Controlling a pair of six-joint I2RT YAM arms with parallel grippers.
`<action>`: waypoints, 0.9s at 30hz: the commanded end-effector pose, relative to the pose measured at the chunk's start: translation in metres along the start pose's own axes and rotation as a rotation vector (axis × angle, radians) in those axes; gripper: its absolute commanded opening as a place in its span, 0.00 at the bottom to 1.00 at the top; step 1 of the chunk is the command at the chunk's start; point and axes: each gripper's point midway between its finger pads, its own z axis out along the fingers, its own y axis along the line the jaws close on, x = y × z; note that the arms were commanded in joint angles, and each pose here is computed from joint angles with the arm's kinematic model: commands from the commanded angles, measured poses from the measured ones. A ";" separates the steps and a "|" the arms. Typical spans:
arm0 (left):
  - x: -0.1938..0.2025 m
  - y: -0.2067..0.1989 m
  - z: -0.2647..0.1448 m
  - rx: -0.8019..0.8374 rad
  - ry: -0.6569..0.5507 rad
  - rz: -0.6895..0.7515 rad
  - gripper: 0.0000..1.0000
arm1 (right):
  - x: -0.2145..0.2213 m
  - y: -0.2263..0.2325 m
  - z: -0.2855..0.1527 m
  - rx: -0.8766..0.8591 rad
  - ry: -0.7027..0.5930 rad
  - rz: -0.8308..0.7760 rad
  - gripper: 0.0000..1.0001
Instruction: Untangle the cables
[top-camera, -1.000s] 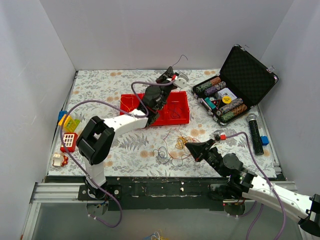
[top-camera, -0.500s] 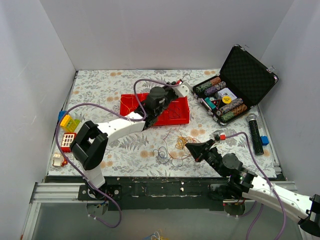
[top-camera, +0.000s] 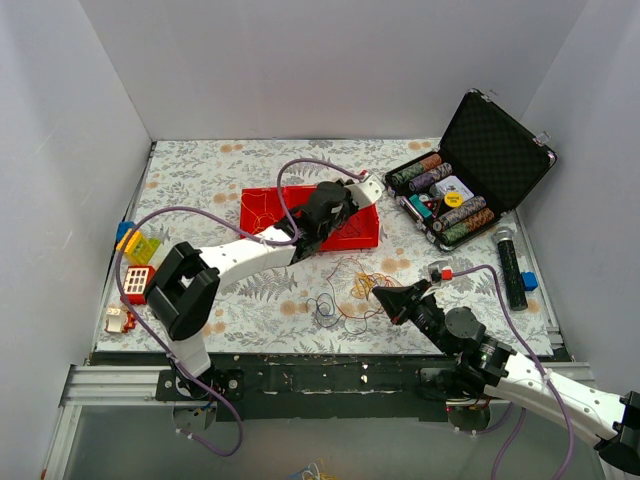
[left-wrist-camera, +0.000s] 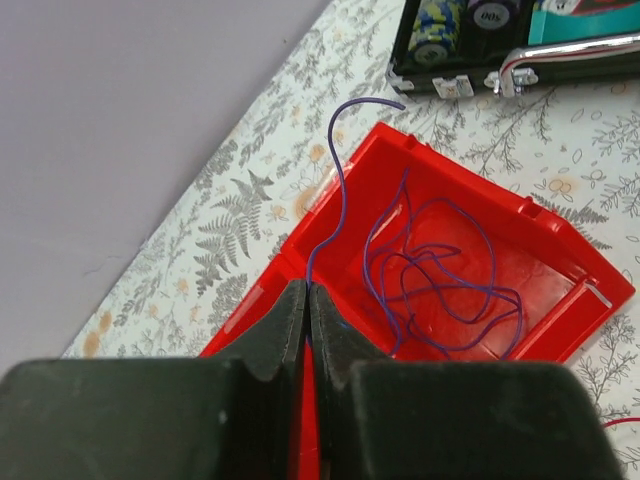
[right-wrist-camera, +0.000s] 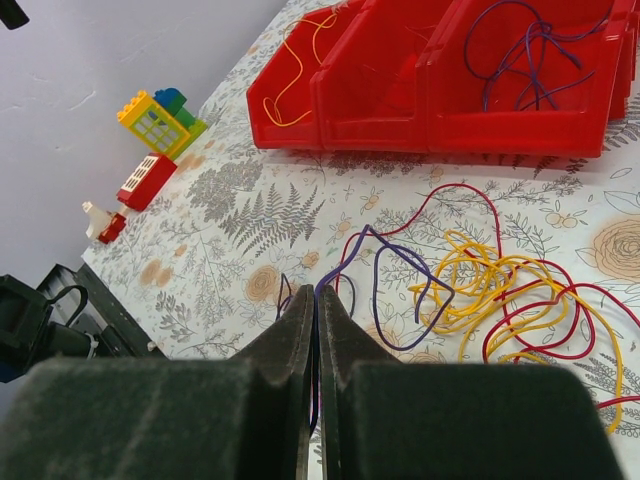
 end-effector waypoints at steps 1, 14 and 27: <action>0.013 -0.009 0.004 0.000 0.107 -0.014 0.00 | 0.058 -0.044 -0.009 0.086 0.099 -0.034 0.04; 0.045 -0.049 0.039 0.048 0.271 -0.047 0.00 | 0.057 -0.044 -0.010 0.083 0.096 -0.045 0.04; 0.080 -0.065 0.056 0.030 0.360 -0.077 0.00 | 0.056 -0.043 -0.010 0.077 0.094 -0.050 0.03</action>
